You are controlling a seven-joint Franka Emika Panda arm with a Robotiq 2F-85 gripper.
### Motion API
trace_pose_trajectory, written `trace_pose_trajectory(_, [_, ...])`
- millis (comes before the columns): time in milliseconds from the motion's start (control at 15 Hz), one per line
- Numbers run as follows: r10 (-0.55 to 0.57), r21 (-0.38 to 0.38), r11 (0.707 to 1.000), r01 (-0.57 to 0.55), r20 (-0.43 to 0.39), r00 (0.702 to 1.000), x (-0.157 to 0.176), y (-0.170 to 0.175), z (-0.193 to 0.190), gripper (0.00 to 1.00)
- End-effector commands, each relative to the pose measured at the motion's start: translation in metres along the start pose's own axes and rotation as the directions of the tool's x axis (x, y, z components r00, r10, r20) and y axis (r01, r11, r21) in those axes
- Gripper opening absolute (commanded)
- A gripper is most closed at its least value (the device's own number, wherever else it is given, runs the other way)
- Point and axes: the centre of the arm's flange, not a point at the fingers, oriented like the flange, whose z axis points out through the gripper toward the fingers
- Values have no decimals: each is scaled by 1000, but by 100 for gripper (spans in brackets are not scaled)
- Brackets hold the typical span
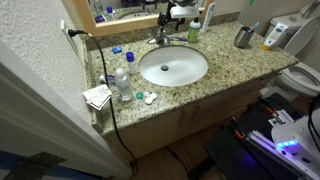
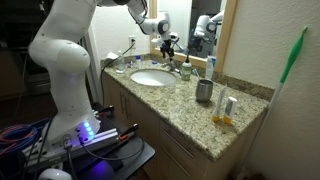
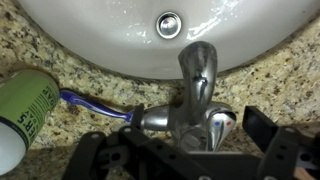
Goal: Open the tap
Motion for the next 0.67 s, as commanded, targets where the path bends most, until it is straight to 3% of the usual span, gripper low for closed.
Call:
trace_pose_trajectory(0, [9,23,1000,-7,-79,997,9,-7,6,100])
trace_pose_trajectory(200, [2,45,999,1,-75,997,10,-10,9,100])
trace_pose_trajectory(267, [-6,44,999,9,-51,999,8,-12,9,80])
trace_pose_trajectory(600, [4,73,997,-1,-41,999,2,-13,6,45])
